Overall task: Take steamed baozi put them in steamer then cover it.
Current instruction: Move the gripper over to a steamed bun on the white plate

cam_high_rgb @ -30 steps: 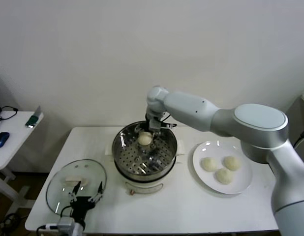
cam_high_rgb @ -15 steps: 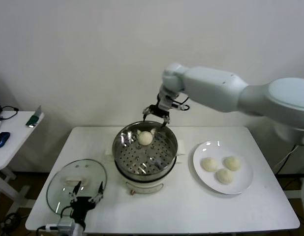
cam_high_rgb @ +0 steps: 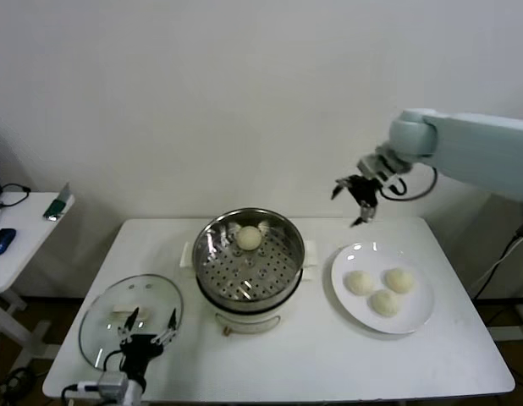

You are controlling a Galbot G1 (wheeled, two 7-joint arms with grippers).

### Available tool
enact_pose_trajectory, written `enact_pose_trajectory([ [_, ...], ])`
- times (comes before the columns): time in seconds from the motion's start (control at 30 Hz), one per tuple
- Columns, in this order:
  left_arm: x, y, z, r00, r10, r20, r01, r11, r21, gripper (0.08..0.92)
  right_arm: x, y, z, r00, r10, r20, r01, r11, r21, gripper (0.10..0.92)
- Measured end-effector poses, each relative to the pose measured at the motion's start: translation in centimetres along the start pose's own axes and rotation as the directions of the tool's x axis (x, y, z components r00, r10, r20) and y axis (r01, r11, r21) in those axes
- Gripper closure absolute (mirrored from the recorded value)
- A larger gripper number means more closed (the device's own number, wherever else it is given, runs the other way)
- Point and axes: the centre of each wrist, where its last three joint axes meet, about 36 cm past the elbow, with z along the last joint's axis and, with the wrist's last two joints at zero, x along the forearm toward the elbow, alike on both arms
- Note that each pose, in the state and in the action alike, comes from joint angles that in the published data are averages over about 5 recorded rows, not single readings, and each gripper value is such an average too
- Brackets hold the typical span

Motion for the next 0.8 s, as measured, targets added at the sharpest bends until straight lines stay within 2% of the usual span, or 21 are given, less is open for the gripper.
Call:
enact_pose_trajectory([
  [0.3,-0.1,0.0,0.0,1.0,-0.002,0.0,0.002,1.0,0.001,0.177,-5.1,4.1,2.2,0.998,-0.039,-0.039,0.032,0.984,-0.173,0.2],
  [0.8,0.2,0.4,0.4,0.9998,-0.018,-0.01,0.018,1.0,-0.001,0.177,-12.2,4.6,3.4,0.992,-0.084,-0.091,0.062,0.972,-0.226,0.2],
])
